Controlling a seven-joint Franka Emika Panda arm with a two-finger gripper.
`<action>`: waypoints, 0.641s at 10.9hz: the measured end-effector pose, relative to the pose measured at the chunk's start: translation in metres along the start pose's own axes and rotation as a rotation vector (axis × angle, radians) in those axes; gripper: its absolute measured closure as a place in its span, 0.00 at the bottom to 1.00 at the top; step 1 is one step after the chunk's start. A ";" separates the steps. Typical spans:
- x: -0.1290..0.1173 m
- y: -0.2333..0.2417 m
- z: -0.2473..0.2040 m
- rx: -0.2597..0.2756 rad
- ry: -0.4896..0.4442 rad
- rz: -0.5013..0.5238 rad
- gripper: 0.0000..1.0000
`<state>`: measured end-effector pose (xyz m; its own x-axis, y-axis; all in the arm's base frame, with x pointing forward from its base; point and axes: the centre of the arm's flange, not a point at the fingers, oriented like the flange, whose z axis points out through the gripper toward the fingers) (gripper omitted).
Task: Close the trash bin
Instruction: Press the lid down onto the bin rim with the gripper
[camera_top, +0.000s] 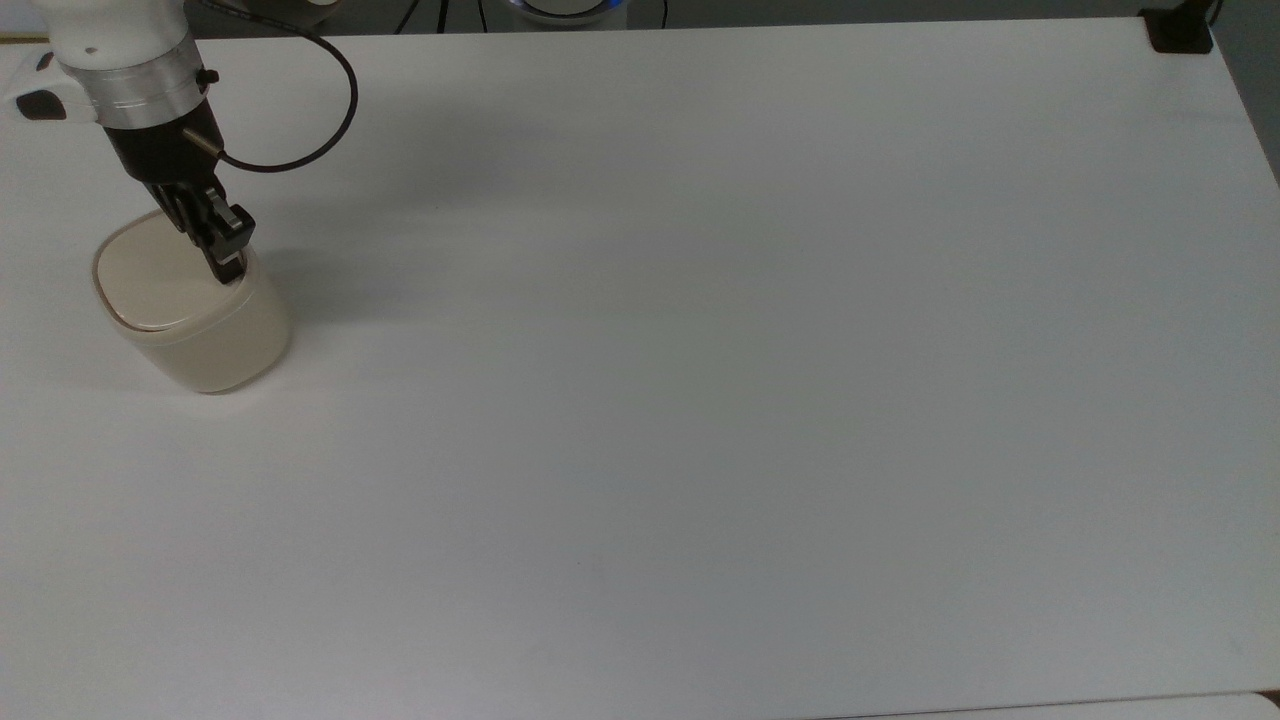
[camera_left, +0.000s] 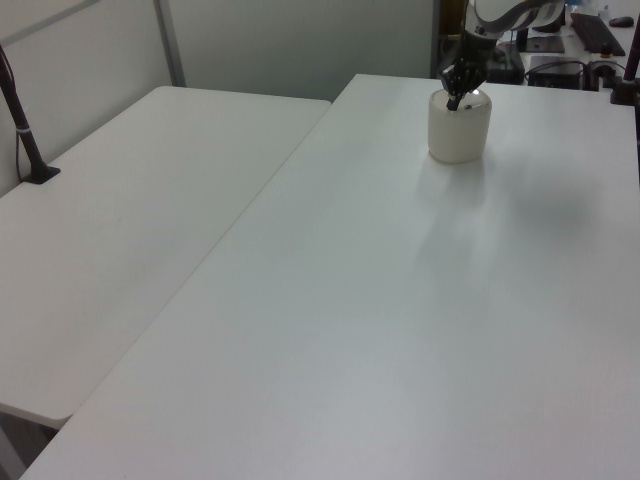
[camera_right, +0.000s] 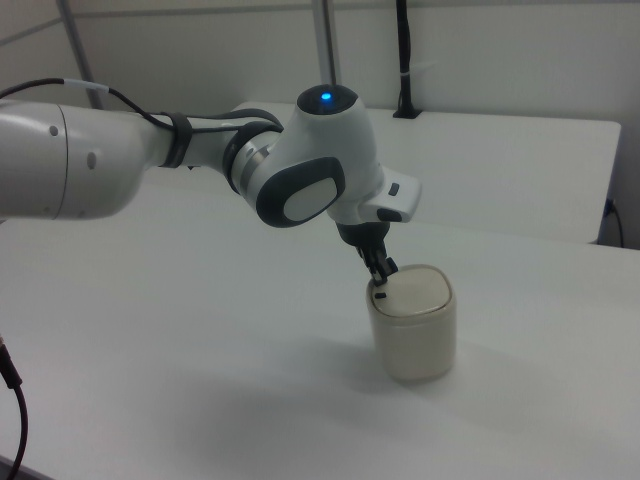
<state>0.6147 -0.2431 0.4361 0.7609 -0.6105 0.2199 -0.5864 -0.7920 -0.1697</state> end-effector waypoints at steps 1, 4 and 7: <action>0.000 0.000 0.000 0.000 0.000 0.000 1.00; 0.000 0.005 -0.002 -0.004 -0.014 0.006 1.00; 0.000 0.014 -0.006 -0.024 -0.044 -0.007 0.97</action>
<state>0.6048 -0.2541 0.4392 0.7761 -0.6047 0.1788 -0.5871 -0.7964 -0.1448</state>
